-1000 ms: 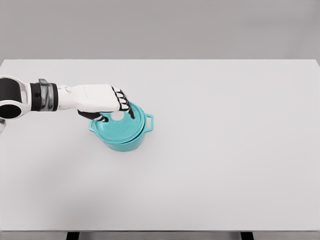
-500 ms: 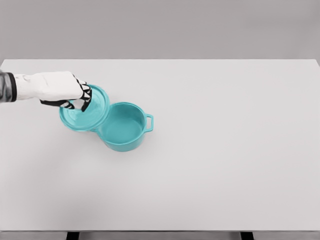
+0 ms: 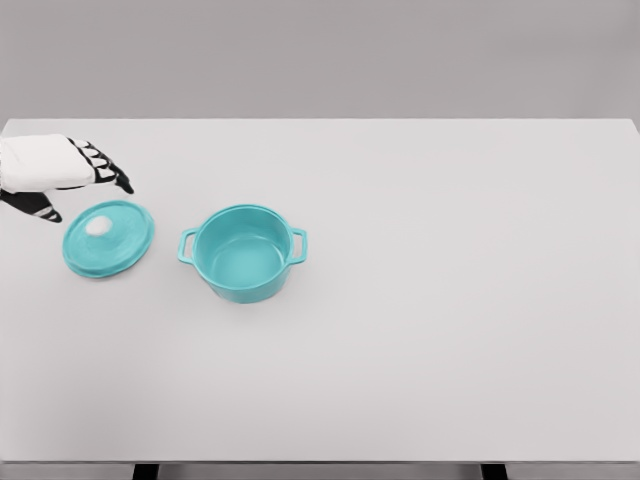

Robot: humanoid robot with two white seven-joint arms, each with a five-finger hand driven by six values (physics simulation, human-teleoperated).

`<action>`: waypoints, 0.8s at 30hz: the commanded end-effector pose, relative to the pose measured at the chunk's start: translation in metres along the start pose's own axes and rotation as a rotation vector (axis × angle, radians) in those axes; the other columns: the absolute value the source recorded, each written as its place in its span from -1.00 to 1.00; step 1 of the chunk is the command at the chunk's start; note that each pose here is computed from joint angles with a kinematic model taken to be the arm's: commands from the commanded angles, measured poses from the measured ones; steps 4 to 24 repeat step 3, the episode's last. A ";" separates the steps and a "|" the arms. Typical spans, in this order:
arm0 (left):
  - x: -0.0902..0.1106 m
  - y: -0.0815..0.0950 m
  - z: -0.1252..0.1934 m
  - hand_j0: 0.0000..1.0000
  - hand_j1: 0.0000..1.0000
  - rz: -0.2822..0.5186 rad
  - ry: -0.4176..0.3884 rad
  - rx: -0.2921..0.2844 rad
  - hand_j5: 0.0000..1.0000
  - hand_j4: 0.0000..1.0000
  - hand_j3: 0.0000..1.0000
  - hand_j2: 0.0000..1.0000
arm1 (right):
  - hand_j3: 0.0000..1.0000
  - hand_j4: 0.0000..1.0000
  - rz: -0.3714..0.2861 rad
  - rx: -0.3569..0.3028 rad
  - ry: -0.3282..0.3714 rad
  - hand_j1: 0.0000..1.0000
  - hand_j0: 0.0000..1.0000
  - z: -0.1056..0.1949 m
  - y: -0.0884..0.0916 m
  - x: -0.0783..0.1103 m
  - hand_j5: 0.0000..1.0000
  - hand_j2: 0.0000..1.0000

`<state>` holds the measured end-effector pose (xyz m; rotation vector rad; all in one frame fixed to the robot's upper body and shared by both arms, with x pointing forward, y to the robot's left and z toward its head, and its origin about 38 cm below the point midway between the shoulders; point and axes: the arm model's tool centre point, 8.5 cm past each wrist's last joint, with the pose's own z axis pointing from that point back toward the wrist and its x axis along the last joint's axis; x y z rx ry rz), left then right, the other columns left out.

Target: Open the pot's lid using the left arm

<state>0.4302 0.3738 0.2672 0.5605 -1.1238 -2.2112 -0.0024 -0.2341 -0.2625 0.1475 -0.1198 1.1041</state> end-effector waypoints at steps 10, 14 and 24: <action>0.002 0.004 -0.003 1.00 1.00 0.020 -0.015 0.027 1.00 1.00 1.00 1.00 | 1.00 1.00 0.000 -0.001 0.000 1.00 1.00 0.000 0.000 0.000 1.00 1.00; 0.002 0.004 -0.003 1.00 1.00 0.020 -0.015 0.027 1.00 1.00 1.00 1.00 | 1.00 1.00 0.000 -0.001 0.000 1.00 1.00 0.000 0.000 0.000 1.00 1.00; 0.002 0.004 -0.003 1.00 1.00 0.020 -0.015 0.027 1.00 1.00 1.00 1.00 | 1.00 1.00 0.000 -0.001 0.000 1.00 1.00 0.000 0.000 0.000 1.00 1.00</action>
